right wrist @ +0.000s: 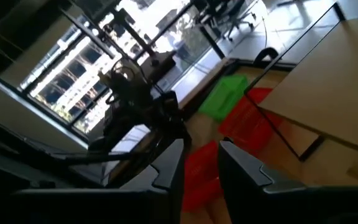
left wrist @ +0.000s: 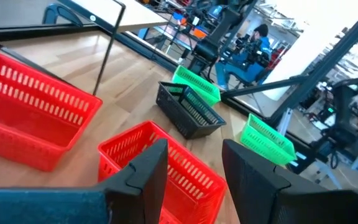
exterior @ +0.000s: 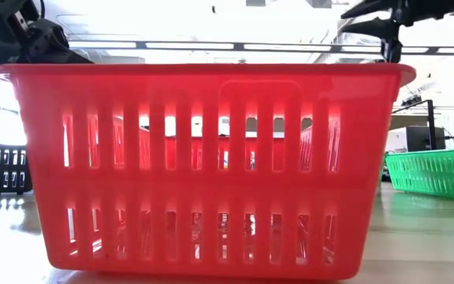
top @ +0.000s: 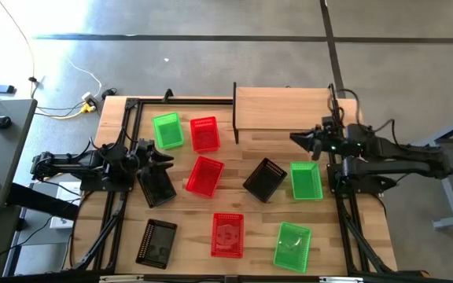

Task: Stack baskets on shelf by color
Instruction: Put the top right black bin on the shelf

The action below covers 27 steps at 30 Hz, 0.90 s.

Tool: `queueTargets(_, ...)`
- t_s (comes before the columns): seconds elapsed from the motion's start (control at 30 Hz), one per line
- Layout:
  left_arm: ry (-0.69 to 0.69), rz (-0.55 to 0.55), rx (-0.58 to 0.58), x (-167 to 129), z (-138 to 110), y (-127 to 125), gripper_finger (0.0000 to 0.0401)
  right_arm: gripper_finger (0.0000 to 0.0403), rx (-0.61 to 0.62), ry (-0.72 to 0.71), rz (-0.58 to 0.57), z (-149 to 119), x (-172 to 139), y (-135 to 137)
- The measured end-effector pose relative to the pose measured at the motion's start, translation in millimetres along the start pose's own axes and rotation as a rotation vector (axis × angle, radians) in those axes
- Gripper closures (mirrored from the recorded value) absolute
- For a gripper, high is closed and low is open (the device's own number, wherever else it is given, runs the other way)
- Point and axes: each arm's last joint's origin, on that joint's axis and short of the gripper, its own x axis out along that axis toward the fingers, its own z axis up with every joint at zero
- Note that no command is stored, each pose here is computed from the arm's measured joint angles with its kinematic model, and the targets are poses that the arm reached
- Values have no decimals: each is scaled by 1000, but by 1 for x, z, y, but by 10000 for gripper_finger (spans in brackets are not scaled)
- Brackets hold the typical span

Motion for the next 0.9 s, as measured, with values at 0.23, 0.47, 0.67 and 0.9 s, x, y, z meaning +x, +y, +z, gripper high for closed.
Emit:
queueTargets(0.23, -13, 23, 0, 0, 0, 1, 259, 320, -79, 194, -39, 8, 30, 29)
queueTargets(0.47, -19, 32, -42, 0, 1, 1, 259, 320, -130, 355, -36, -3, 60, 58)
queueTargets(0.67, -24, 37, -98, 0, 1, 1, 259, 320, -183, 490, -50, -30, 82, 72)
queueTargets(0.9, -25, 37, -98, 0, 1, 1, 259, 320, -236, 608, -97, -61, 100, 72)
